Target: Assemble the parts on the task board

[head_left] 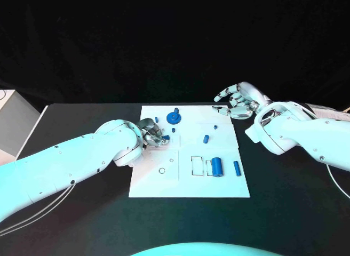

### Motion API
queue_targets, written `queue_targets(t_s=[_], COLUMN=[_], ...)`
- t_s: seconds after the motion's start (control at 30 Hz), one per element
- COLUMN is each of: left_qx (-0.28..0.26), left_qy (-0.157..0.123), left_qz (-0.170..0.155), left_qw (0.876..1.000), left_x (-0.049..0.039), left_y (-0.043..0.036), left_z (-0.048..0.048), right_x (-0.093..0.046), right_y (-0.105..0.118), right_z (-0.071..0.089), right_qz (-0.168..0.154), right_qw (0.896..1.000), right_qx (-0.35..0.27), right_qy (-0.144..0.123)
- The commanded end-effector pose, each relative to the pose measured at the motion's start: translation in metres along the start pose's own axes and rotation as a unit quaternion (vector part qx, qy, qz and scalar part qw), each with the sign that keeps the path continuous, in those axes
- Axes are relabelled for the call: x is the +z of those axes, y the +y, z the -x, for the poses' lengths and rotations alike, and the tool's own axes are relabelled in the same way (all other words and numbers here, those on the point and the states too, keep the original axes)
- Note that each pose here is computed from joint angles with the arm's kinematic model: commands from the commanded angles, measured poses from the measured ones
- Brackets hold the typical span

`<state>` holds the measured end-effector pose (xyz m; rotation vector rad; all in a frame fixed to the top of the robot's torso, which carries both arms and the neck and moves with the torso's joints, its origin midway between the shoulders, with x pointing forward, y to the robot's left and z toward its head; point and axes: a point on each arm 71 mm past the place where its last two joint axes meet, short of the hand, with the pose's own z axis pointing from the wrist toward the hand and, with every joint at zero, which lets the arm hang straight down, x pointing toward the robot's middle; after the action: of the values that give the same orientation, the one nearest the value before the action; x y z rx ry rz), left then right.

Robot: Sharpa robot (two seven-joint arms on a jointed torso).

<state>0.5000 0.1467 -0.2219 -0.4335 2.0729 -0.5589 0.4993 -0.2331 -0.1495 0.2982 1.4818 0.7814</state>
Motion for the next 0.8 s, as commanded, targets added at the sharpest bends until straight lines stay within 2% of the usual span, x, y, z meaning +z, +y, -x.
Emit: queue_targets(t_s=[0.03,0.33,0.53,0.8], left_qx=[-0.025,-0.052,-0.074,-0.103], left_qy=[0.013,0.021,0.04,0.101], left_qz=[-0.008,-0.014,-0.015,-0.012], left_qw=[1.0,0.998,0.996,0.989], left_x=[-0.0001,-0.0021,-0.0043,-0.0077], left_y=[-0.0012,-0.0016,-0.0008,0.0034], left_z=[-0.0034,-0.0032,0.0016,0.0048], right_x=[-0.0001,-0.0003,-0.0006,-0.0013], right_y=[0.0001,-0.0006,-0.001,0.0006], right_z=[-0.0023,-0.0031,-0.0033,-0.0047], right_qz=[0.001,0.0,-0.001,0.002], right_qw=[1.0,1.0,1.0,1.0], right_qx=[-0.004,-0.004,-0.005,-0.004], right_qy=[0.011,0.015,0.016,0.02])
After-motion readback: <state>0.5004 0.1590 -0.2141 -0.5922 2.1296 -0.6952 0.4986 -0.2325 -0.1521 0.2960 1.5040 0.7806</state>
